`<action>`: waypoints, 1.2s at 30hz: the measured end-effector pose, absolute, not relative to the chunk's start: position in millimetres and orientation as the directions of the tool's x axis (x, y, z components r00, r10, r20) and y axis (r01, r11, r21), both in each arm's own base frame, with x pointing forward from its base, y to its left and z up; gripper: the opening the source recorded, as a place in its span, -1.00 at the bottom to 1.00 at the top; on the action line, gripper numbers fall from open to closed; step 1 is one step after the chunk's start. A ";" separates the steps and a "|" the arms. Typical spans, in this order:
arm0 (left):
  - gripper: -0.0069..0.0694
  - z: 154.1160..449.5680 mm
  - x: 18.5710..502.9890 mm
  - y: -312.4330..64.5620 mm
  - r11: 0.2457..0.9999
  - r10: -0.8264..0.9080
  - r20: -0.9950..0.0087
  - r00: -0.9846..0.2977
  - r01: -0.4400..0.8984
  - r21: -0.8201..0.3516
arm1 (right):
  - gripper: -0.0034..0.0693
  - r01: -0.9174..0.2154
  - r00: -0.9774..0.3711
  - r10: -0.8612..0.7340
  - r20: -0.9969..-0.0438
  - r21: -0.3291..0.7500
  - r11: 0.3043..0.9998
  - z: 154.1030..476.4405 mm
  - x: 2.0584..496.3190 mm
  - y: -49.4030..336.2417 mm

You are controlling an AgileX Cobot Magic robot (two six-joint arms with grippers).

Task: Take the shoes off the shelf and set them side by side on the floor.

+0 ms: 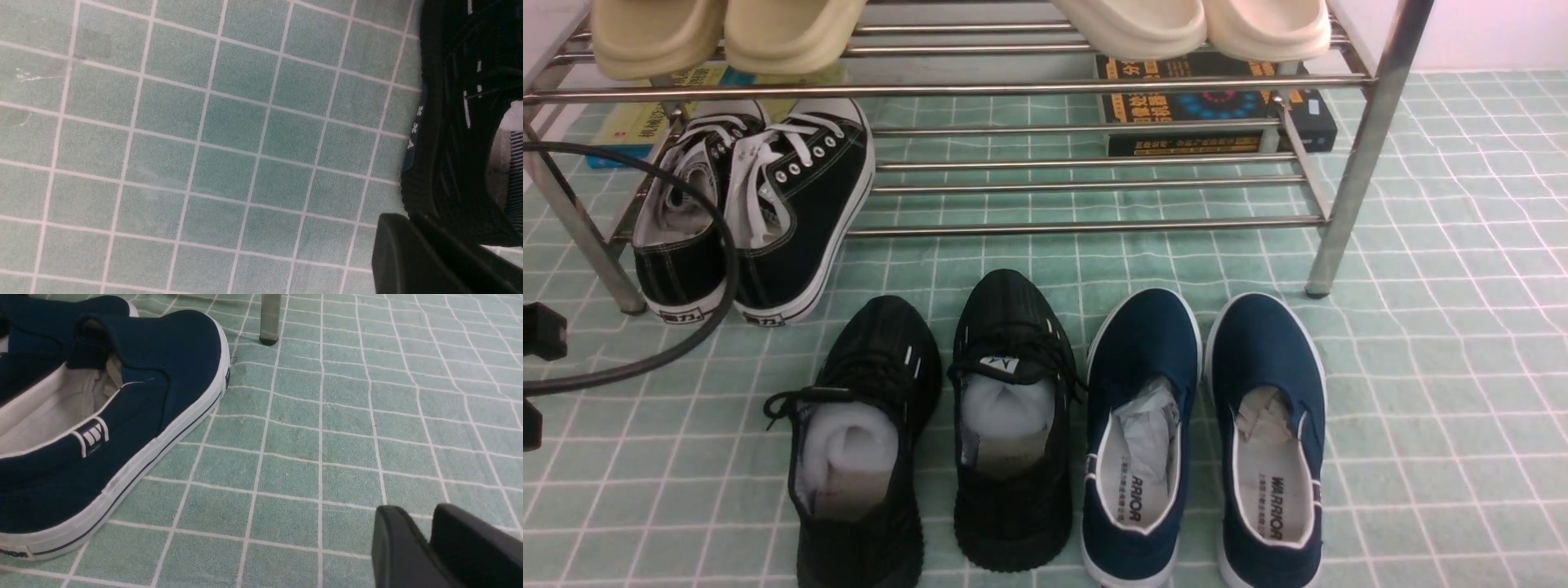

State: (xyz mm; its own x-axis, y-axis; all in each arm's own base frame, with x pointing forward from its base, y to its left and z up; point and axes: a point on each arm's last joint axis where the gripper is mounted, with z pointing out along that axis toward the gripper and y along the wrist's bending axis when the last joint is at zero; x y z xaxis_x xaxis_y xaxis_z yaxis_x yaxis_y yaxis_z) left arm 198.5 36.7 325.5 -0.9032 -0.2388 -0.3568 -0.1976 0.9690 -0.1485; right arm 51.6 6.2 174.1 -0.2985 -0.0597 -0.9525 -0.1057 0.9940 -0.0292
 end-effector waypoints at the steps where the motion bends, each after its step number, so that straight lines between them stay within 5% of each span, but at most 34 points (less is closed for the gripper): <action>1: -0.72 326.2 198.1 36.6 0.970 -0.234 -0.362 -0.902 -0.192 -0.146 | -0.48 -0.105 -0.299 -0.060 -0.953 -0.029 0.994 174.1 51.6 6.2; 13: -0.82 373.2 125.5 15.7 0.997 -0.066 -0.596 -0.801 -0.035 -0.063 | -0.43 -0.026 -0.302 -0.035 -0.953 -0.029 0.999 174.1 52.0 2.1; 20: -0.81 357.0 63.4 -12.0 0.987 0.092 -0.722 -0.686 0.156 -0.023 | -0.41 -0.026 -0.302 -0.035 -0.953 -0.029 0.999 174.1 52.0 2.1; 27: -0.81 317.0 28.3 -32.9 0.976 0.044 -0.904 -0.424 0.212 -0.052 | -0.39 -0.026 -0.303 -0.035 -0.952 -0.029 0.999 174.0 51.9 2.1; 32: -0.81 315.0 14.0 -35.5 0.984 -0.022 -0.986 -0.168 0.172 -0.051 | -0.36 -0.026 -0.303 -0.035 -0.952 -0.029 0.999 174.0 51.9 2.1; 36: -0.81 317.8 7.8 -35.1 0.988 -0.023 -0.996 -0.081 0.150 -0.035 | -0.34 -0.026 -0.303 -0.035 -0.952 -0.029 0.999 174.0 51.9 2.1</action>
